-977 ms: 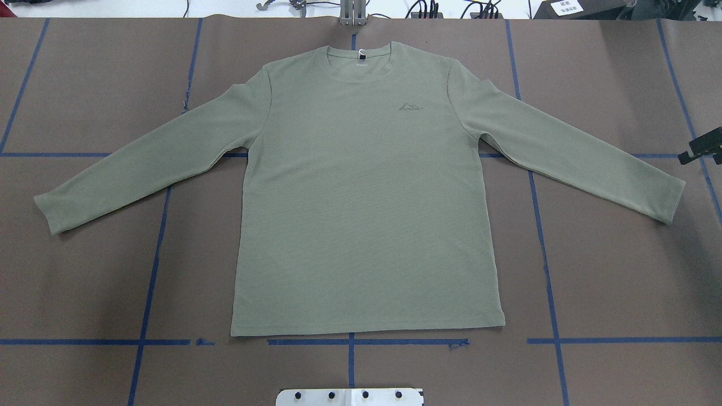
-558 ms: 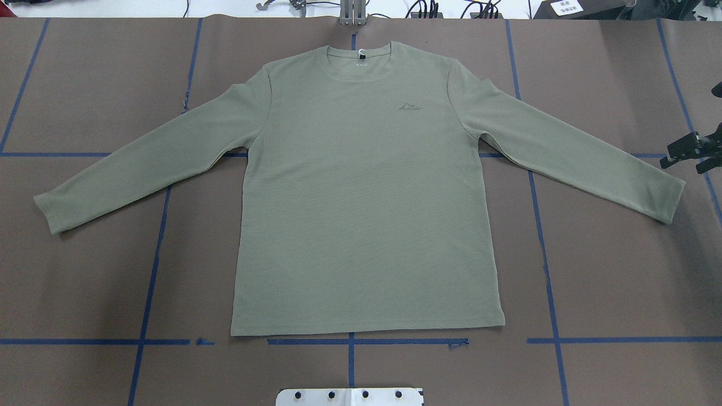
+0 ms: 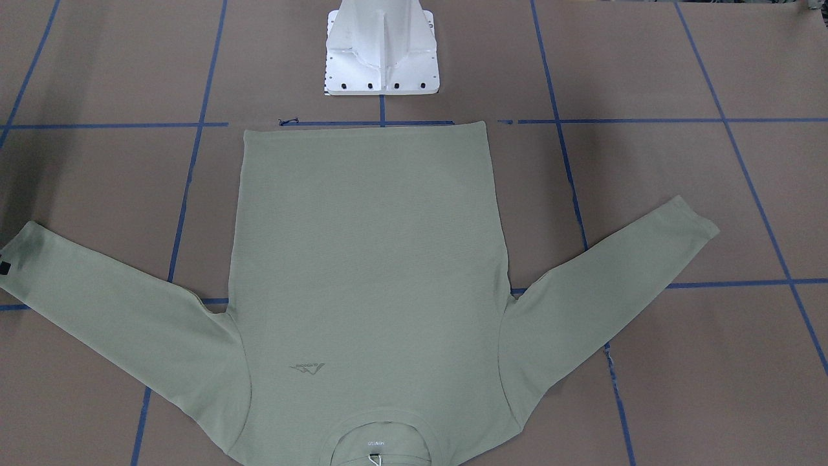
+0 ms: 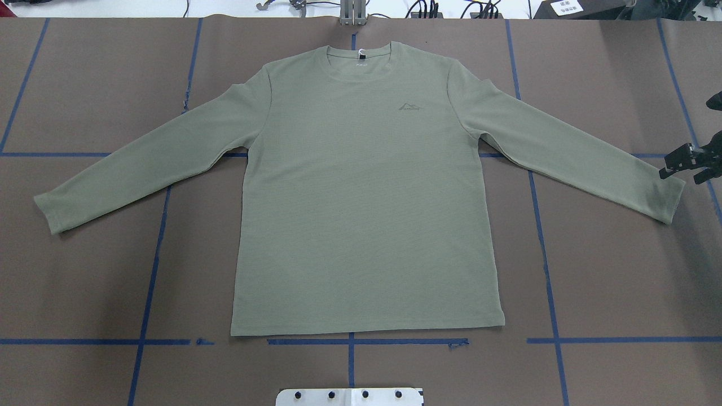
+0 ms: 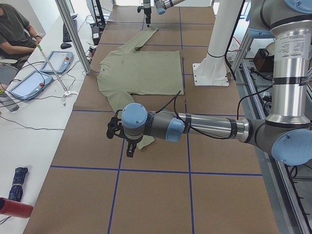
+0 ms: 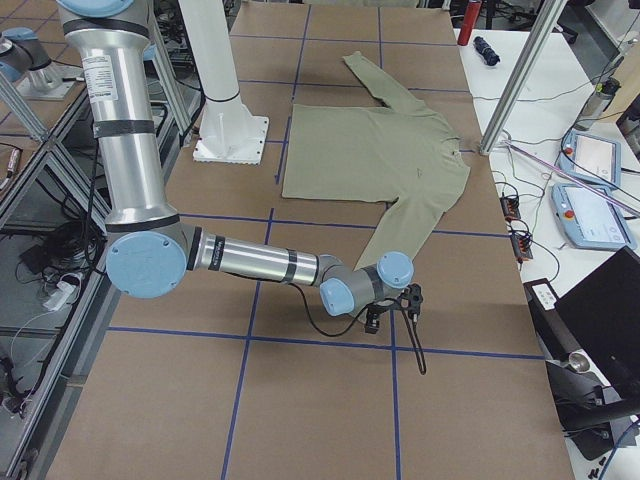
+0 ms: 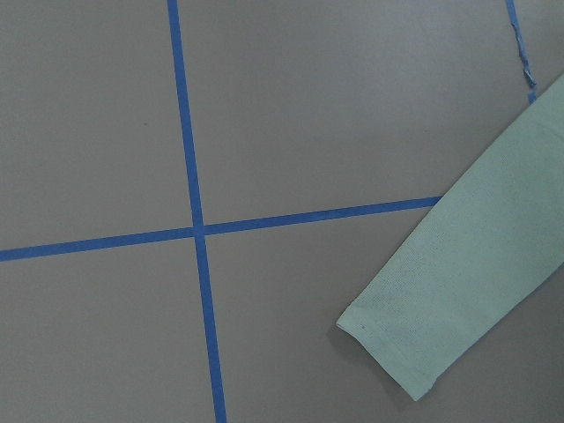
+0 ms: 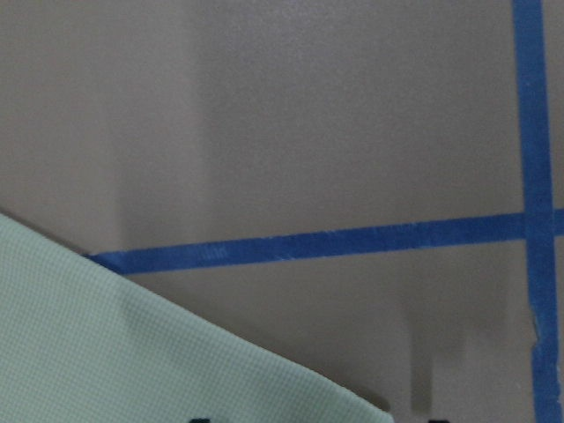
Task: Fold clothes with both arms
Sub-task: 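Move the right gripper toward the cuff of the sleeve nearest it, then grasp the sleeve cuff with the right gripper and lift it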
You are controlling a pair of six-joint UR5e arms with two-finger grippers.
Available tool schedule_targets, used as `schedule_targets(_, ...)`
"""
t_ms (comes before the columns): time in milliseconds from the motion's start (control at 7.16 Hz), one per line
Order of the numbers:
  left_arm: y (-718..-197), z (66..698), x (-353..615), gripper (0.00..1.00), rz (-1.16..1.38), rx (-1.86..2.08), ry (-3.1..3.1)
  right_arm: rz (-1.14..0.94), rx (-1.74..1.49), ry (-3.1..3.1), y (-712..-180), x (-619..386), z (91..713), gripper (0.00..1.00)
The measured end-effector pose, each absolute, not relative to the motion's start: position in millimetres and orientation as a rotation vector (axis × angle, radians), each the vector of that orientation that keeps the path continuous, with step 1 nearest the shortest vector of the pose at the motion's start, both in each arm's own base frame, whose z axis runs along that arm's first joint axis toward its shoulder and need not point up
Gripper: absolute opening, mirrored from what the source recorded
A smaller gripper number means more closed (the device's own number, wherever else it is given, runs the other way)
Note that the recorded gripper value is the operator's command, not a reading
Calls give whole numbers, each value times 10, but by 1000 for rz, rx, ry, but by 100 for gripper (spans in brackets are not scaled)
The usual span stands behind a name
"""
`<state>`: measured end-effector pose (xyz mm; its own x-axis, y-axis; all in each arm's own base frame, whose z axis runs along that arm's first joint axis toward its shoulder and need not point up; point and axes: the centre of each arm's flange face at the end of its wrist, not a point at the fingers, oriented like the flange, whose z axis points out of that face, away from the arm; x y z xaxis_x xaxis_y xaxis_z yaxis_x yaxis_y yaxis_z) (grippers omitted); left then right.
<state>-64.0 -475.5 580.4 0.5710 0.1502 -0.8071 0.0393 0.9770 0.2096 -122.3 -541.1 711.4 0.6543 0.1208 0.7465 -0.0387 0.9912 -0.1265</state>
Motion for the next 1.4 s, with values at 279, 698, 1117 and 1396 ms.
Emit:
schedule_targets(279, -4755, 5798, -640, 100, 66, 215, 964, 98, -120, -841, -5383, -1224, 7221, 26)
schedule_targets(698, -4754, 5794, -639, 100, 67, 215, 965, 102, -128, -841, -5368, -1221, 7253, 0)
schedule_targets(1117, -4750, 5786, -645, 100, 66, 217, 965, 84, -83, -872, -5426, -1240, 6940, 0)
schedule_targets(1396, -4745, 5692, -645, 100, 74, 234, 964, 144, -44, -941, -5489, -1336, 6176, 0)
